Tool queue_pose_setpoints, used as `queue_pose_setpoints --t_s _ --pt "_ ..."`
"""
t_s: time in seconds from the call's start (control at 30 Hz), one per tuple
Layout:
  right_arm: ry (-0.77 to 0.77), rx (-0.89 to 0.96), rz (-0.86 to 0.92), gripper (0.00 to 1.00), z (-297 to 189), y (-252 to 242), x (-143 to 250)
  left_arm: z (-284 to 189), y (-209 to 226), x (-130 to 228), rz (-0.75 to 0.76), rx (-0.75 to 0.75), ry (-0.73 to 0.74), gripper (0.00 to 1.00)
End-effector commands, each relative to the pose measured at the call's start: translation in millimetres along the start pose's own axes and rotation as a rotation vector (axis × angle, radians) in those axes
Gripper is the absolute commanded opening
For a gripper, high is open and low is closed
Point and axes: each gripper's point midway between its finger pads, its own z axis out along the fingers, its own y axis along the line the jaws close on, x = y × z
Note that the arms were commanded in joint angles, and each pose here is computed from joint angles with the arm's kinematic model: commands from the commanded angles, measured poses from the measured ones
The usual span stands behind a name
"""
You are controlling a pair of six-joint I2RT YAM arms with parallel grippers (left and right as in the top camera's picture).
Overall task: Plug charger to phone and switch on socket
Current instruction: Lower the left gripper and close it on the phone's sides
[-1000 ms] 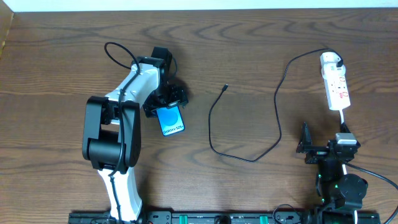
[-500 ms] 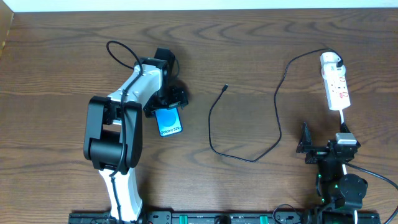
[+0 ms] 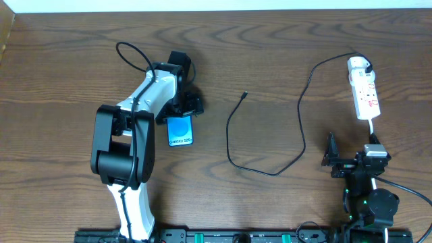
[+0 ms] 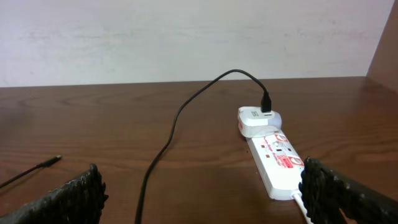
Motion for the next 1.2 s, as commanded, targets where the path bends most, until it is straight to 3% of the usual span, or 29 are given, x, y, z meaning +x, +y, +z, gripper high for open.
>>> queue_pose_setpoints --t_s 0.0,0.3,0.83,1.17 --pt "0.001 -0.01 -0.012 0.99 -0.1 2.5 0.7 0.1 19.0 -4.3 0.13 -0.09 -0.025 0.98" --pt "0.001 -0.01 -0.012 0.99 -0.1 2.5 0.7 0.1 18.8 -4.1 0.318 -0.091 -0.015 0.98" --pt "0.001 -0.01 -0.012 0.99 -0.1 2.5 0.7 0.5 -0.5 17.4 0.321 0.047 0.075 0.98" --pt "0.001 -0.01 -0.012 0.99 -0.1 2.5 0.7 8.5 6.9 16.0 0.319 0.0 0.082 0.98"
